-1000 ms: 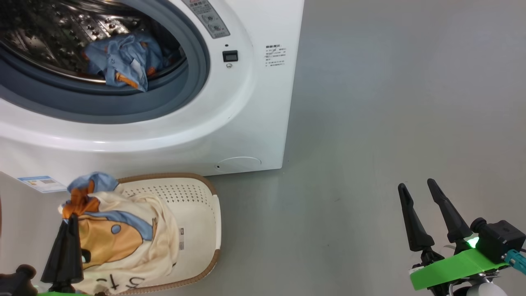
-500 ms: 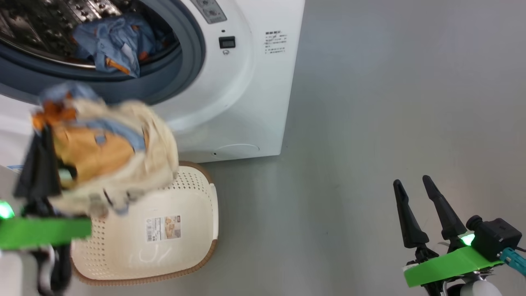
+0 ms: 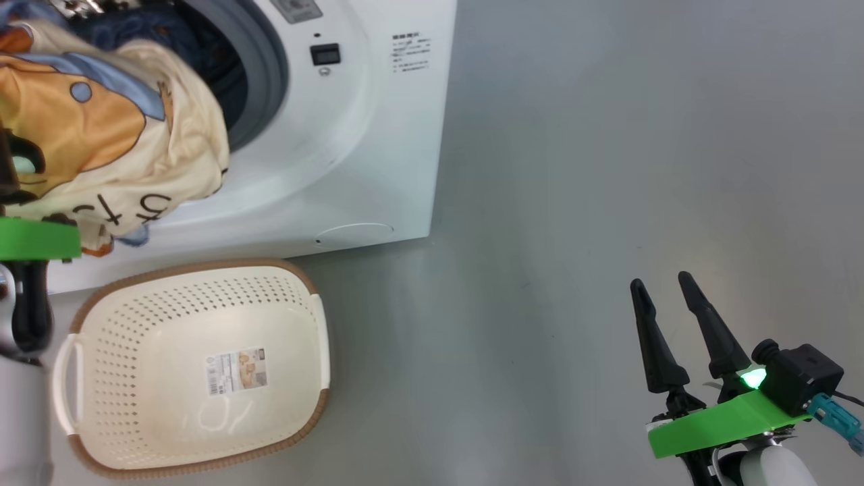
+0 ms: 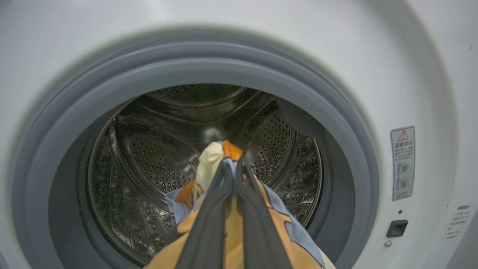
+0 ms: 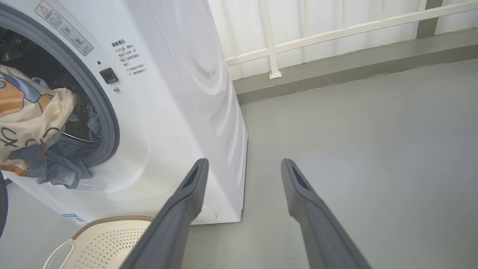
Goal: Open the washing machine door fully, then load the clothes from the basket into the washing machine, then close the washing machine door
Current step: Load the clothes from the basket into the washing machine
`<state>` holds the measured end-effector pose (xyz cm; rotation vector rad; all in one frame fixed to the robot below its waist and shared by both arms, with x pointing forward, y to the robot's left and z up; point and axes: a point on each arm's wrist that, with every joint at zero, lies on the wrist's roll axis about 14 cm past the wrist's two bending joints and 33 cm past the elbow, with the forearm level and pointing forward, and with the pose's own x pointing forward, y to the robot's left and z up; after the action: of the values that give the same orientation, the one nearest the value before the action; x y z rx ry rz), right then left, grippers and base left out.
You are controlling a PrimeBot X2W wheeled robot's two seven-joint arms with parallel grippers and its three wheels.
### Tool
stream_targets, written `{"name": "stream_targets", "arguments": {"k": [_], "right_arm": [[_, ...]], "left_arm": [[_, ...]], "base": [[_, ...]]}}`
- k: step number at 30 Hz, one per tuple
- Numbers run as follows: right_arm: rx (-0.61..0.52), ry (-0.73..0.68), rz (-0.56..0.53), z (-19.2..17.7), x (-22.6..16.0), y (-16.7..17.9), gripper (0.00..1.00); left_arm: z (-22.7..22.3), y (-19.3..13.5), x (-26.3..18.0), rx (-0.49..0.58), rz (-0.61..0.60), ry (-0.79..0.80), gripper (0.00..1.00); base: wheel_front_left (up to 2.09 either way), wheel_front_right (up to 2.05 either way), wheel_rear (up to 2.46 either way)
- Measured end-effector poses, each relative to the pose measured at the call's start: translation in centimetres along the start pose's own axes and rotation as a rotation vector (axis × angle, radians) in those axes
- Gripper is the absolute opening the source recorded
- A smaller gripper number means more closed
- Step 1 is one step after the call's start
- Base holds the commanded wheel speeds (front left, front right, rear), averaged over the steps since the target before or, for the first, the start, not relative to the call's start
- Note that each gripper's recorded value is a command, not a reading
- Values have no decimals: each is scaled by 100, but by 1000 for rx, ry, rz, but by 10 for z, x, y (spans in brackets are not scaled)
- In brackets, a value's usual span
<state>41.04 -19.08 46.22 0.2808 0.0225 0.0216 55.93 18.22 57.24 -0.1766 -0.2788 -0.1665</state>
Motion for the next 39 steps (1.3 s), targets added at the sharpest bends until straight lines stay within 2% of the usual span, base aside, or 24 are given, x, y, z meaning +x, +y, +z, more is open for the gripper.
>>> {"name": "stream_targets", "arguments": {"k": [11, 25, 30, 39], "right_arm": [[-5, 12, -17, -6, 7, -6, 100], [-5, 57, -40, -27, 18, -12, 100], [-11, 71, -56, -33, 21, -18, 100], [-23, 71, -61, -37, 33, -23, 100]], "left_arm": [[-77, 18, 32, 12, 49, 218, 0], [-138, 20, 67, 28, 37, 356, 0], [-135, 19, 91, 9, 33, 307, 0], [-78, 13, 136, 15, 3, 50, 0]], "base": [[0, 0, 0], [0, 0, 0], [0, 0, 0], [0, 0, 0]]}}
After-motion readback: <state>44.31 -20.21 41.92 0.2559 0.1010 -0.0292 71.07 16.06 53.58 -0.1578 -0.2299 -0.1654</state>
